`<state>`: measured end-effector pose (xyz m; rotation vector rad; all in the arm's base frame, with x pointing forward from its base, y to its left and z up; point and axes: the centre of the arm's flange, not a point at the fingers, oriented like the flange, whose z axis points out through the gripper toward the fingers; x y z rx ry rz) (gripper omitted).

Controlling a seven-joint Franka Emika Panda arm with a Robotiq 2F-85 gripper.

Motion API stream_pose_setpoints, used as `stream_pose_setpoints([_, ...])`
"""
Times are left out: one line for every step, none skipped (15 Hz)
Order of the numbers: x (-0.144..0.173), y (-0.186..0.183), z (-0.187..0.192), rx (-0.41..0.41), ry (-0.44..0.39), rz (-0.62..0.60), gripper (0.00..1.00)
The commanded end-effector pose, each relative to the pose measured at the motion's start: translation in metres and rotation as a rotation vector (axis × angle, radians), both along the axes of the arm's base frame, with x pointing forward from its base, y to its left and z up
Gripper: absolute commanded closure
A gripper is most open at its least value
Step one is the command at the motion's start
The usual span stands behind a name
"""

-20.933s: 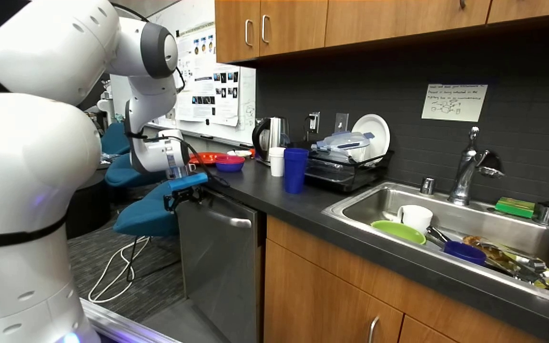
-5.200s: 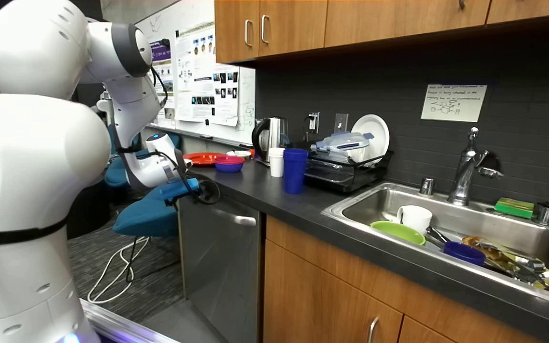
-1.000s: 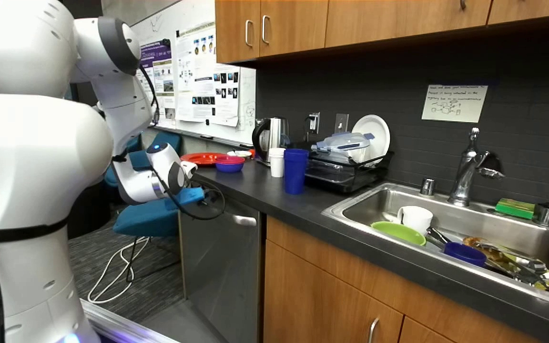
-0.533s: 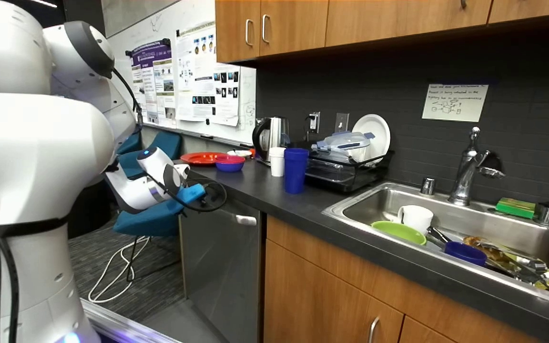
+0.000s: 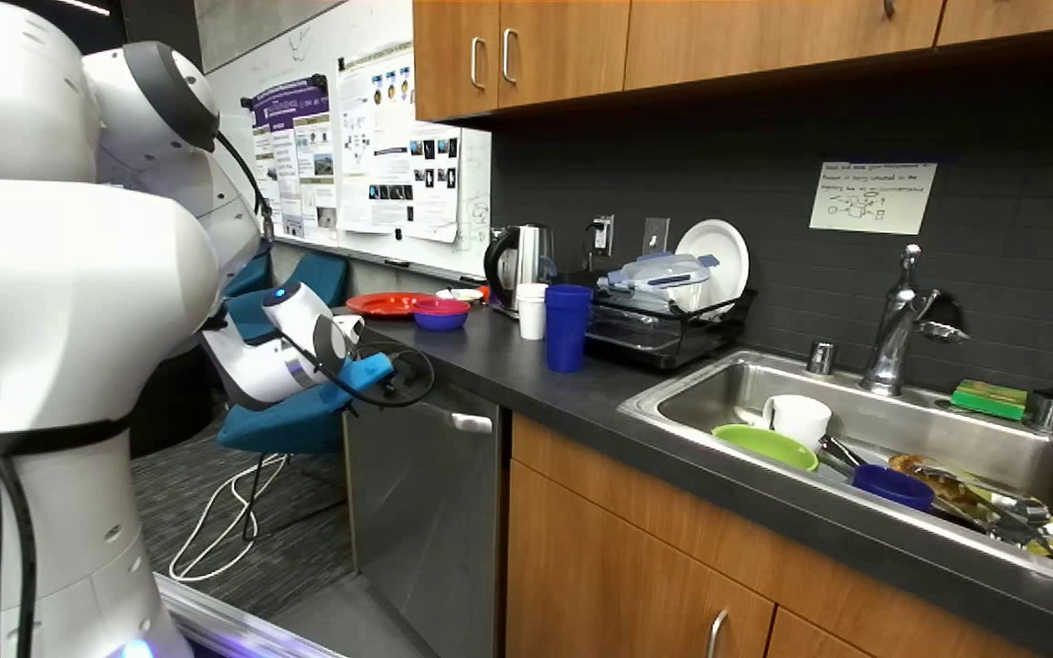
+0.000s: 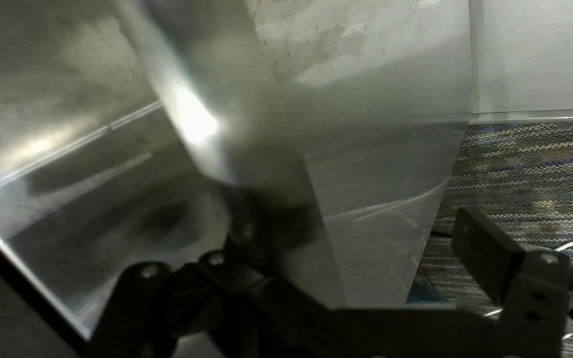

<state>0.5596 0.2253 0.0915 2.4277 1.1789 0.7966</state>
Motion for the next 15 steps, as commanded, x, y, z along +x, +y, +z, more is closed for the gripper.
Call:
stream_pose_setpoints([0.0,0.0,0.0,0.0,0.0,0.0,0.0])
stream_pose_setpoints([0.0,0.0,0.0,0.0,0.0,0.0,0.0])
stream_pose_setpoints([0.0,0.0,-0.002,-0.001,0.005,0.002,0.0])
stream_pose_setpoints([-0.003,-0.001,-0.008,-0.001,0.018,0.013,0.0])
stream_pose_setpoints([-0.005,-0.001,-0.015,-0.004,0.025,0.014,0.0])
stream_pose_setpoints([-0.008,0.0,-0.022,0.0,0.04,0.022,0.0])
stream_pose_setpoints([-0.011,0.001,-0.028,0.001,0.044,0.03,0.0])
stream_pose_setpoints([-0.013,0.003,-0.034,0.0,0.052,0.032,0.0])
stream_pose_setpoints([-0.017,0.005,-0.041,0.002,0.06,0.043,0.0])
stream_pose_setpoints([-0.019,0.007,-0.046,-0.001,0.067,0.048,0.0])
stream_pose_setpoints([-0.022,0.007,-0.052,-0.001,0.079,0.054,0.0])
stream_pose_setpoints([-0.024,0.007,-0.058,-0.002,0.086,0.058,0.0])
stream_pose_setpoints([-0.026,0.006,-0.061,0.004,0.092,0.06,0.0])
stream_pose_setpoints([-0.026,0.005,-0.065,0.007,0.095,0.061,0.0])
stream_pose_setpoints([-0.027,0.004,-0.066,0.009,0.095,0.064,0.0])
